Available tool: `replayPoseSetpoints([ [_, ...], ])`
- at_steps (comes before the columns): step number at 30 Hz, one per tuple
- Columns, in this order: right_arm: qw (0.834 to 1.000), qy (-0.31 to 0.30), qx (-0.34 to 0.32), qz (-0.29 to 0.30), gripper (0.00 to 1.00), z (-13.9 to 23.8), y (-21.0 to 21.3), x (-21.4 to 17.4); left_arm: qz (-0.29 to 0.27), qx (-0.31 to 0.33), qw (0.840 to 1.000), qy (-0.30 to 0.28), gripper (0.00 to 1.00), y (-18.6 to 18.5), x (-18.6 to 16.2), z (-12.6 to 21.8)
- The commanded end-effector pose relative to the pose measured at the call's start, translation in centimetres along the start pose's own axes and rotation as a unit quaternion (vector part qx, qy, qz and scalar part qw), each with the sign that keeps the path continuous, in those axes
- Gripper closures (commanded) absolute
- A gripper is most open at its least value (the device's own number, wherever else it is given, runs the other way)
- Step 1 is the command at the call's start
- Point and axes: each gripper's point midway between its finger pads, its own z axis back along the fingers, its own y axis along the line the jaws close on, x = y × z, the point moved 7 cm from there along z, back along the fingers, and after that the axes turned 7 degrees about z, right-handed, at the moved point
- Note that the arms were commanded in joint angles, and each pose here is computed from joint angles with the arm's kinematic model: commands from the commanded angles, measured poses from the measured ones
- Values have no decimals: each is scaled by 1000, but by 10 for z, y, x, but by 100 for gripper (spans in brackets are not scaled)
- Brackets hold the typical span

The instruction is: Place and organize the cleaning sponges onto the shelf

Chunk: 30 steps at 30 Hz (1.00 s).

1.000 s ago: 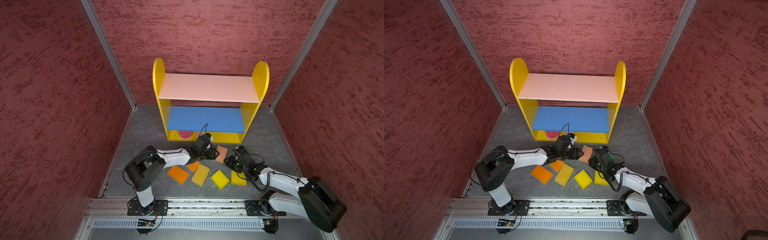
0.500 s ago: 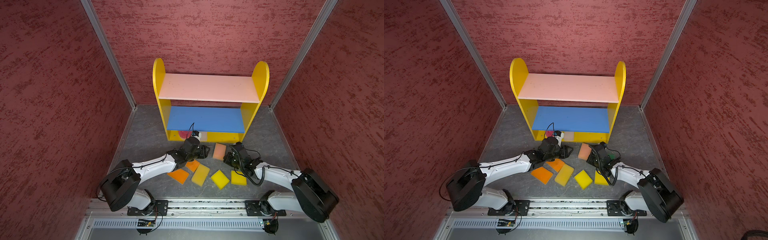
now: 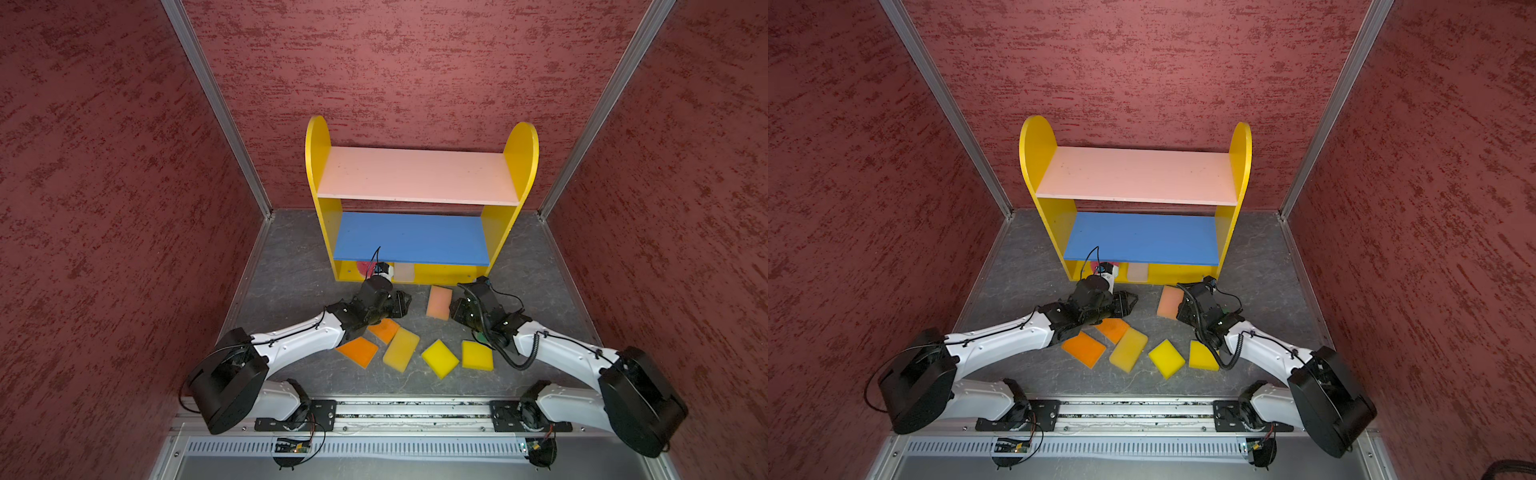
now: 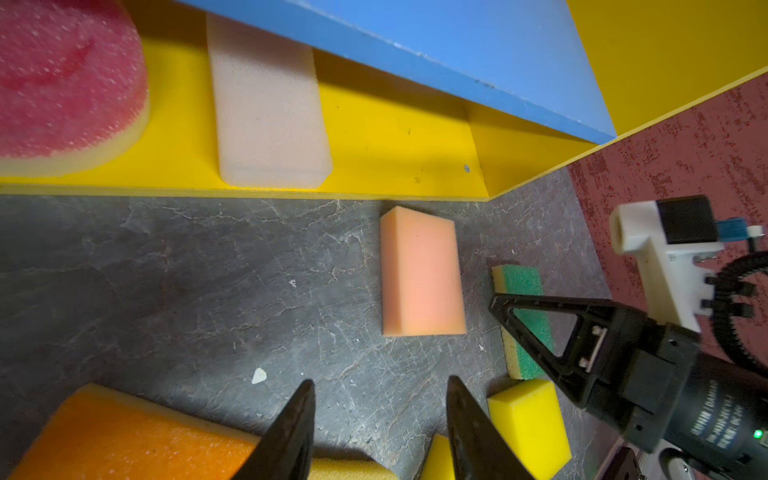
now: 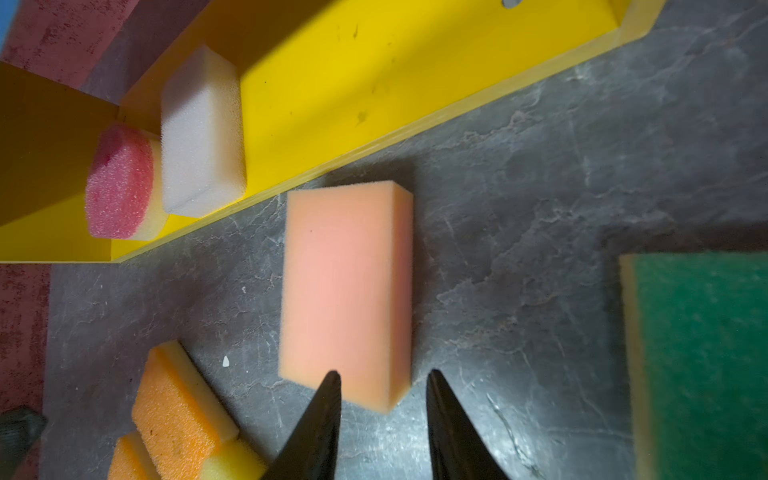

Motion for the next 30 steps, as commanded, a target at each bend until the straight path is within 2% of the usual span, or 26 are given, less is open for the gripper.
replayPoseSetpoints([
  [1, 1000, 0, 11, 3, 65, -7, 11, 3, 5, 22, 999, -27, 49, 9, 5, 11],
  [6, 1000, 14, 8, -1, 70, -21, 9, -4, 13, 41, 998, -44, 49, 20, 6, 20],
  [9, 1000, 15, 5, 1, 88, -25, 7, -6, 17, 52, 998, -40, 48, 26, 4, 22],
  [13, 1000, 5, -8, 19, 100, -21, 8, -1, 21, 58, 997, -35, 49, 29, 3, 21],
  [22, 994, -46, -20, 93, 100, 1, 27, 33, 23, 54, 998, -33, 50, 29, 2, 19],
  [30, 990, -68, -28, 123, 100, -12, 34, 46, 23, 57, 998, -34, 51, 31, 1, 22],
])
